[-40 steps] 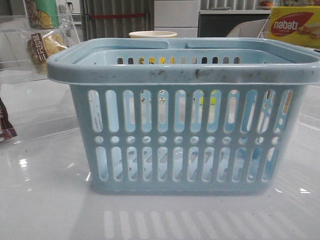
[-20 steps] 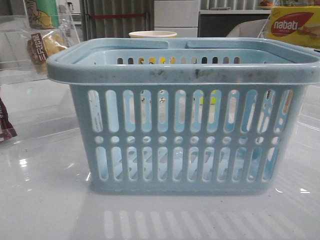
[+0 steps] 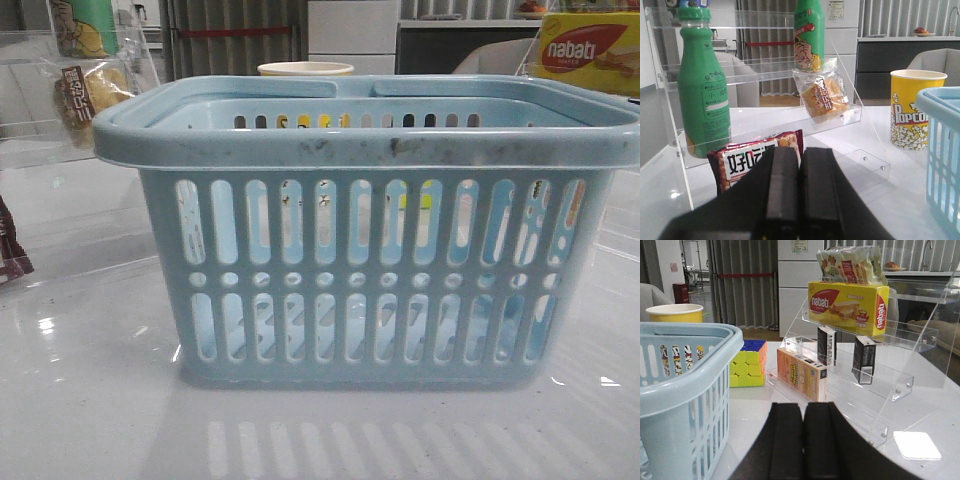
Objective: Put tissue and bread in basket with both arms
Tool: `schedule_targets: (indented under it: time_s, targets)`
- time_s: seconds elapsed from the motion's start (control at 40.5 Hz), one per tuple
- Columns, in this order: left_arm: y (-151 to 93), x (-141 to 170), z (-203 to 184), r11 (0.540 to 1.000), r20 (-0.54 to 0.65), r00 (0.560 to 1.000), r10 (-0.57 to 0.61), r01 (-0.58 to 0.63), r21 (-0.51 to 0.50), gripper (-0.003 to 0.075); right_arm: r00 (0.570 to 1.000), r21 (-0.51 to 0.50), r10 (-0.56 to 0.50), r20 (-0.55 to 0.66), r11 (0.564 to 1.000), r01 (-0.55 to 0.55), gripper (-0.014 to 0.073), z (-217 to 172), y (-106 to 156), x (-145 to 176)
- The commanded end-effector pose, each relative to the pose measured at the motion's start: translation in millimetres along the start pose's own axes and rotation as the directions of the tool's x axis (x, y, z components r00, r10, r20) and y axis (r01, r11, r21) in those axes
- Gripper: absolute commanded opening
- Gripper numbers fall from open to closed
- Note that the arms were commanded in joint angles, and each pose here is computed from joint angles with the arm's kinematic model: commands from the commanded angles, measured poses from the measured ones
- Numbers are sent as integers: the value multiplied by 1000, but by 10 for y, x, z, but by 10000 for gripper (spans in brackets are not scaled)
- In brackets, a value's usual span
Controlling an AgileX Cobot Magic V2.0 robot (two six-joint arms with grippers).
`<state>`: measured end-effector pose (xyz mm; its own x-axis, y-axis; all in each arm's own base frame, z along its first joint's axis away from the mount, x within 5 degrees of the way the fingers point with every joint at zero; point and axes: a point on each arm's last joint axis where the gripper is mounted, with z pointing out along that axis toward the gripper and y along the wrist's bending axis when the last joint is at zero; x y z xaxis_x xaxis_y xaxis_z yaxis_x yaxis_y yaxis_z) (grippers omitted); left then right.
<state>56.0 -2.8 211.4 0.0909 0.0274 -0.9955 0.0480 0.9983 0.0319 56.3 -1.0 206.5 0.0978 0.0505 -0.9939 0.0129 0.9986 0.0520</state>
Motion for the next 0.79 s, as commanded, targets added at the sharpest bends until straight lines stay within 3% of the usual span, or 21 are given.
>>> schedule_targets:
  time_s: [0.0,0.124,0.42,0.593,0.766]
  targets:
    - [18,-167,-30,1000,184,983,-12,14,-14,93,988,-8,-13,153,1000,14,57,-36,14,-239]
    - [27,-400,-67,1000,257,966,-14,19,-16,93,986,-6,-13,167,1000,14,57,-78,26,-493]
    - [32,-1254,-238,1000,284,959,-15,13,10,93,985,-1,-12,170,1000,13,57,-222,62,-1274]
    - [31,-1696,-194,1000,217,976,-13,8,26,93,997,5,-12,82,1000,12,57,-146,79,-1648]
    - [24,-1910,-15,999,84,996,-9,5,43,93,998,15,-11,-70,1000,12,57,18,85,-1836]
